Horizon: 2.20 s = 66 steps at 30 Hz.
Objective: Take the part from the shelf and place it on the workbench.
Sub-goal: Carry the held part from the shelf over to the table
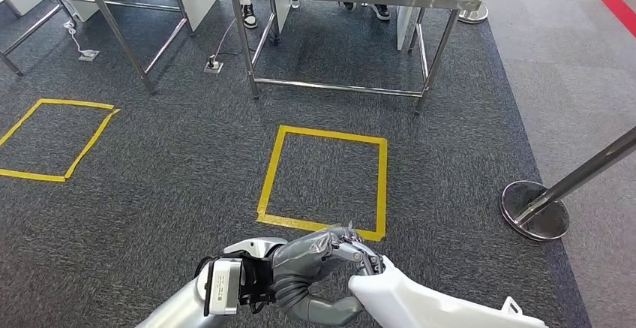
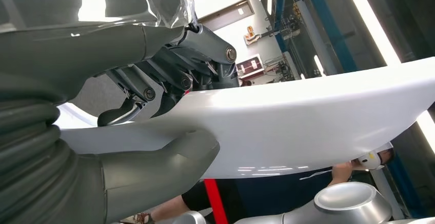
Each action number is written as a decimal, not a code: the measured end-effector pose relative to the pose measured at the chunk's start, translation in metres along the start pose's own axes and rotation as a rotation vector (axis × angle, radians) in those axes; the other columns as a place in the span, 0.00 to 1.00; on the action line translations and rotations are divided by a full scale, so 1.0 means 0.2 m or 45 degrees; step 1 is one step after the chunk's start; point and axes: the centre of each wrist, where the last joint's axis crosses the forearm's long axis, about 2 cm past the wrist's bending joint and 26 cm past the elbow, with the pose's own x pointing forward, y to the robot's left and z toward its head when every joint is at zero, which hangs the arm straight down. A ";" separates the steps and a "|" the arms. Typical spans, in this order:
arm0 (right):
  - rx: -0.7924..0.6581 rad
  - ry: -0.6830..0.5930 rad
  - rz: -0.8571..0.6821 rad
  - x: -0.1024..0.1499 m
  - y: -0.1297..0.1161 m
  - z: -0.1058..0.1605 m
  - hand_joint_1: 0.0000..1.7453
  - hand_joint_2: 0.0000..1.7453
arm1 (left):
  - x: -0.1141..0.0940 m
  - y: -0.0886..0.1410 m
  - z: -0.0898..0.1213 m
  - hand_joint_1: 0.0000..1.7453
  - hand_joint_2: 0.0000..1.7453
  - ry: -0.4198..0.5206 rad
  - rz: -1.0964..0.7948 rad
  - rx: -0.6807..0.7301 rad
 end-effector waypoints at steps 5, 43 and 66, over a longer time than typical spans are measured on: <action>-0.001 -0.006 -0.004 0.00 0.00 0.00 0.00 0.00 | 0.00 0.00 0.00 1.00 1.00 0.004 0.002 -0.006; 0.002 -0.026 0.013 0.02 0.00 0.00 0.00 0.00 | 0.00 -0.01 -0.01 1.00 1.00 0.023 -0.013 -0.027; -0.002 -0.113 -0.185 0.00 0.01 0.00 0.00 0.00 | -0.02 -0.01 -0.03 1.00 1.00 0.031 0.001 -0.048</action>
